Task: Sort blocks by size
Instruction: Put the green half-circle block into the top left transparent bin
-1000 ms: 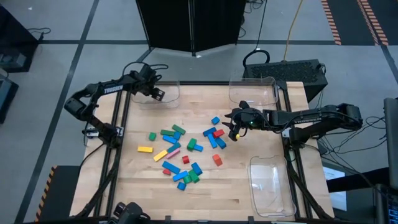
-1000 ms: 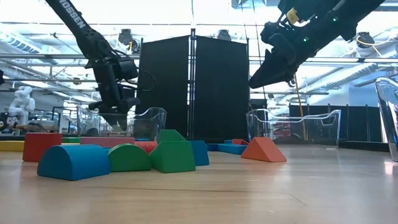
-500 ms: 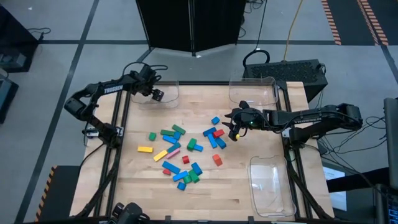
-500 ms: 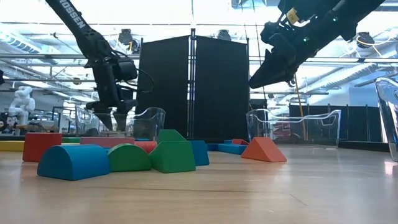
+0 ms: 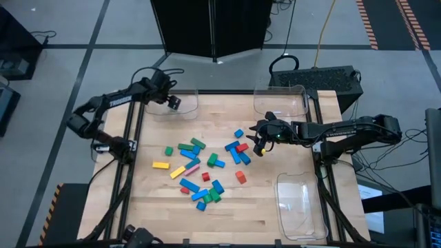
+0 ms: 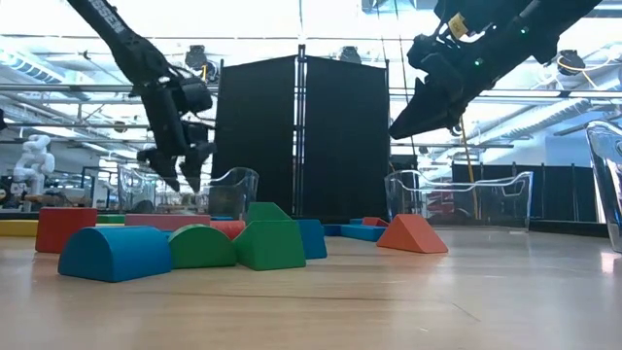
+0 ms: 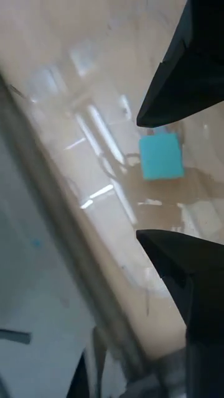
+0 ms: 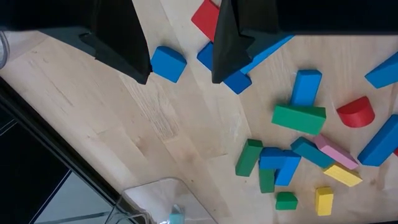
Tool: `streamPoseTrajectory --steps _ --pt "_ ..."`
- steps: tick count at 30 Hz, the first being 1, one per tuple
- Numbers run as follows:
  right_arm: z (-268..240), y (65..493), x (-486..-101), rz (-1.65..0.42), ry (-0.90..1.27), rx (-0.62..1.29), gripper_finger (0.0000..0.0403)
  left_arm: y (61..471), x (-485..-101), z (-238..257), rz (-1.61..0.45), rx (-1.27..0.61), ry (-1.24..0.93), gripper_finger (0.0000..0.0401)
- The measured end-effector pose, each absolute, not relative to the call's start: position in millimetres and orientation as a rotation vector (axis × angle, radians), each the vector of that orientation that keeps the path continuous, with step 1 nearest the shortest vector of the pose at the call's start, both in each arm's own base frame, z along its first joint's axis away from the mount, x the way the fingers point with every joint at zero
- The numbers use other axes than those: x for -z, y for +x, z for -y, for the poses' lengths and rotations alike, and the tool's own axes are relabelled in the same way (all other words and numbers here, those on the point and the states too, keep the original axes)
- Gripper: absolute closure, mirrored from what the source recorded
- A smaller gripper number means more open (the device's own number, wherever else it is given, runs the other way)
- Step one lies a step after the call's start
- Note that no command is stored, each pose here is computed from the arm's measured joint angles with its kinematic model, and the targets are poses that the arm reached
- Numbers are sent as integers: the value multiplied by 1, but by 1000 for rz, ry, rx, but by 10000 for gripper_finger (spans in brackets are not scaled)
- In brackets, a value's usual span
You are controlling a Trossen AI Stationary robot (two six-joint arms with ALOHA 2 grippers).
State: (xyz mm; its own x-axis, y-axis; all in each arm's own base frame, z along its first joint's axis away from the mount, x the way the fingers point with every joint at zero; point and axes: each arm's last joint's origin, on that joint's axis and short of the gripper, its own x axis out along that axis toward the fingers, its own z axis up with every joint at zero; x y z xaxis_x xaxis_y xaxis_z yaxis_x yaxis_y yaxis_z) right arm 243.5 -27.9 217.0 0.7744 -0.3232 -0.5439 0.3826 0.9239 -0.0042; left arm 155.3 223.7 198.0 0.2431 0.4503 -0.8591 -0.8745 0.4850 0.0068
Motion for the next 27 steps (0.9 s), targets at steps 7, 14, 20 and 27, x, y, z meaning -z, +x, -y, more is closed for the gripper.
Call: streamPoseTrajectory --steps 7,14,20,27 --pt "28 243 -217 -568 104 383 236 156 -241 -192 -801 -916 -442 118" --pt "28 244 -218 -563 102 383 236 160 -261 -153 -806 -801 -383 118" --pt "28 244 -218 -559 103 384 236 167 -258 -120 -919 -707 -405 118" --pt "28 244 -218 -558 111 386 236 175 -253 -89 -1000 -684 -474 118"
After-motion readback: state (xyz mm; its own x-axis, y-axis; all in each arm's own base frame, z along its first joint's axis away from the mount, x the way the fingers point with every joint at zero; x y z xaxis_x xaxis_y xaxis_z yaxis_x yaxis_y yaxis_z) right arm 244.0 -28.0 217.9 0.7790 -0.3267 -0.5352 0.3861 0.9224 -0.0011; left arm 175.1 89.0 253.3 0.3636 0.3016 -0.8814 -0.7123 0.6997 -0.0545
